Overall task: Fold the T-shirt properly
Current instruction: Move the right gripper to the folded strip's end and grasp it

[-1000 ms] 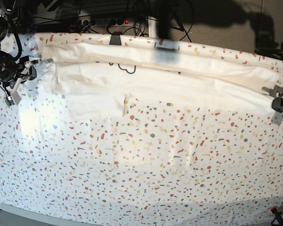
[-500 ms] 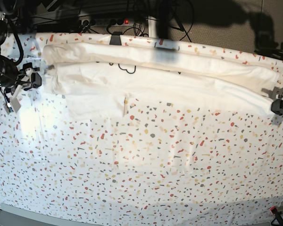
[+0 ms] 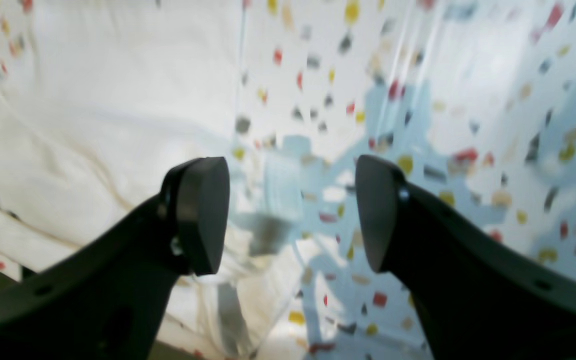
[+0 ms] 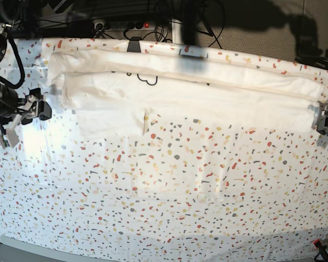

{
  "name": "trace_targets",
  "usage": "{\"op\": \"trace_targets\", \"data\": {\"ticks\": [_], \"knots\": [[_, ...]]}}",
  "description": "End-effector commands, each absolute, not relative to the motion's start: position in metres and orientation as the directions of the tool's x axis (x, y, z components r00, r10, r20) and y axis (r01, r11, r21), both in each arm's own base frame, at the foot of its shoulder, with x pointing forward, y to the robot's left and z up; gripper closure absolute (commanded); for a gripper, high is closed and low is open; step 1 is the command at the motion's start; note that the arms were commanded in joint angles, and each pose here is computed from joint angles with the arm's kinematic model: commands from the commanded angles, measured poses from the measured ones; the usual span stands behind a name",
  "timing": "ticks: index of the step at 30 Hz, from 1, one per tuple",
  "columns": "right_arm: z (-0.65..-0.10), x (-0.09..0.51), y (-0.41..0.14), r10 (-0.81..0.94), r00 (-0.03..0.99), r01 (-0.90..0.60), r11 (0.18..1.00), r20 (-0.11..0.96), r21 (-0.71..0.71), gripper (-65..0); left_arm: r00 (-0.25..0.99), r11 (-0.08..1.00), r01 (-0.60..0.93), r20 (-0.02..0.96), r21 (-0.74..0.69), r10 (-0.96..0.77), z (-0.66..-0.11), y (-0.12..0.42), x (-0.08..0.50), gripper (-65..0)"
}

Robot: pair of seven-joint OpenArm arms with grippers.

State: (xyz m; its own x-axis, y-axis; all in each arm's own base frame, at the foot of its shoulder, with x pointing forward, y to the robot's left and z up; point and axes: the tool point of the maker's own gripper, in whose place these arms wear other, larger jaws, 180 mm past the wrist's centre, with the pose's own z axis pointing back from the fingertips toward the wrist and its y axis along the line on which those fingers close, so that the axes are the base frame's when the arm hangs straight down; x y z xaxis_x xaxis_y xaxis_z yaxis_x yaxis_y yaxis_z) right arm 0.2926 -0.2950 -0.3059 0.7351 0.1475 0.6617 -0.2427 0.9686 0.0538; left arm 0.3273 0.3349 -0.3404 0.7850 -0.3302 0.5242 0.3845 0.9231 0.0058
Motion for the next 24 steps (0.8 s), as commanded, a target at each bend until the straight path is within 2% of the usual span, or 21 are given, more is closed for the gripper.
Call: {"op": "trace_targets", "data": {"ticks": [1,4,12,20,24], "knots": [[-0.285,0.305,-0.297,0.154,0.695,-0.253,0.967,0.703,0.039,-39.6,0.765,0.923,0.381,0.538,0.063,-0.353,-0.323,0.348,0.336,-26.7],[-0.274,0.315,-0.294,0.148,0.666,-0.260,0.965,0.731,0.042,-39.6,0.803,0.929,0.370,0.492,0.032,-0.337,-0.330,0.350,0.326,-26.7],[-0.272,0.316,-0.294,0.149,0.662,-0.260,0.965,0.735,0.039,-39.6,0.847,0.951,0.255,0.514,-0.175,-0.133,-0.345,0.353,0.318,-26.7],[-0.272,0.316,-0.294,0.149,0.662,-0.260,0.965,0.735,0.039,-39.6,0.868,0.896,0.154,0.490,-0.417,0.079,-0.322,0.345,0.331,-26.7],[-0.272,0.316,-0.294,0.151,0.661,-0.263,0.964,0.735,0.038,-39.6,0.843,0.880,0.172,0.529,-0.442,0.101,-0.308,0.340,0.343,-26.7]]}}
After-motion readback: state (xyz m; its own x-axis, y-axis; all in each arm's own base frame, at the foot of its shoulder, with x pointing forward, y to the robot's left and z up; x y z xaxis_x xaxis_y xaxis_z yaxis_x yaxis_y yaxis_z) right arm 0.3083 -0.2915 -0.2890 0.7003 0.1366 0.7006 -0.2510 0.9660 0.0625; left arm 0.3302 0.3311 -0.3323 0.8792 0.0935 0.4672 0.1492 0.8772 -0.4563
